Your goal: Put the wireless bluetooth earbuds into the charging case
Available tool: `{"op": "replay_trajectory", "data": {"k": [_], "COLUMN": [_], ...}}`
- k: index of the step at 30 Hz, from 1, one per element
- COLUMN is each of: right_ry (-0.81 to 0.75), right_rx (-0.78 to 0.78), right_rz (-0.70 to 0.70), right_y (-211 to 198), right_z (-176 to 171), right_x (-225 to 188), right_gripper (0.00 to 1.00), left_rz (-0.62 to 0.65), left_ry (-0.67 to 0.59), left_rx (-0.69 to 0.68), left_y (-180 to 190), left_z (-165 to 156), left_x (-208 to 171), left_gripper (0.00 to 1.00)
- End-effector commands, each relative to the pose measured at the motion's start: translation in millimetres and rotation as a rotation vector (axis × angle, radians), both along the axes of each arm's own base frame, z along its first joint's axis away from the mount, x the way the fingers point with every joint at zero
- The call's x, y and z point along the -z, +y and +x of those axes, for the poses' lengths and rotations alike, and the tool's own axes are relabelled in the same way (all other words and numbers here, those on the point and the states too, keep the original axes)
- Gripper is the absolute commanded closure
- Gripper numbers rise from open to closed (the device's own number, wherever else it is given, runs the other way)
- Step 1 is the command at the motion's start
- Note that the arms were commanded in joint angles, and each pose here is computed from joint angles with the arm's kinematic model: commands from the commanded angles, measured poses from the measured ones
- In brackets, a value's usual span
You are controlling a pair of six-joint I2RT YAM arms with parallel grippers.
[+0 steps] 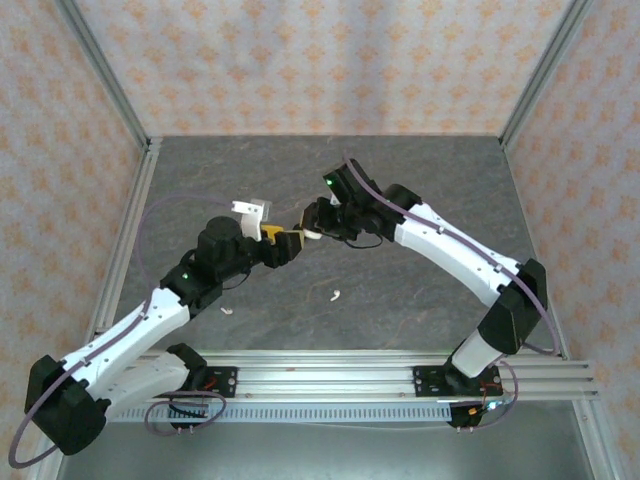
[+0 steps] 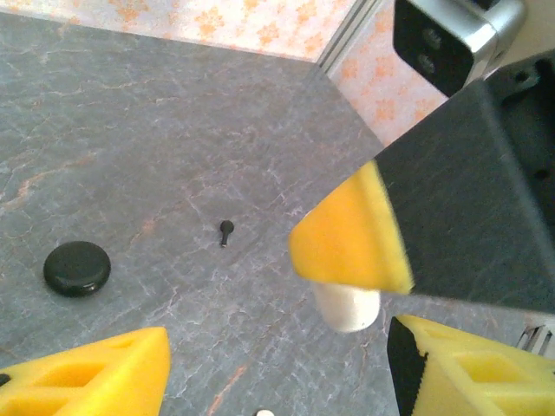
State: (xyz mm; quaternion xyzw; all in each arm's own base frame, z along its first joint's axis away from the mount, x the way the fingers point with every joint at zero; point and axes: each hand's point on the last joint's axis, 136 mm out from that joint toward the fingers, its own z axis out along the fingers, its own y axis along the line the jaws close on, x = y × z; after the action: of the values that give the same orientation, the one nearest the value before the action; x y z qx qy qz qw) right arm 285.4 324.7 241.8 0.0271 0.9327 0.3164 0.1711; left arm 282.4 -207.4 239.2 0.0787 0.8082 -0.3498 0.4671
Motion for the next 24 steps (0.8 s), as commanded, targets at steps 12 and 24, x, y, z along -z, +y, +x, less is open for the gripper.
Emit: {"op": "replay_trajectory", "data": {"k": [12, 24], "right_ry": [0.012, 0.044], "right_rx": [0.099, 0.137], "right_rz": [0.166, 0.208], "right_y": [-13, -20], "right_z": [-11, -10], "right_x": [-37, -41], "right_gripper": [0.63, 0.63], "left_rz": [-0.219, -0.229], "left_ry": [-0.141, -0.162], "left_rx": [0.117, 0.196], "left_y": [-29, -46], "left_z": [2, -6], "left_x": [-38, -45], "left_gripper": [0.38, 0.45]}}
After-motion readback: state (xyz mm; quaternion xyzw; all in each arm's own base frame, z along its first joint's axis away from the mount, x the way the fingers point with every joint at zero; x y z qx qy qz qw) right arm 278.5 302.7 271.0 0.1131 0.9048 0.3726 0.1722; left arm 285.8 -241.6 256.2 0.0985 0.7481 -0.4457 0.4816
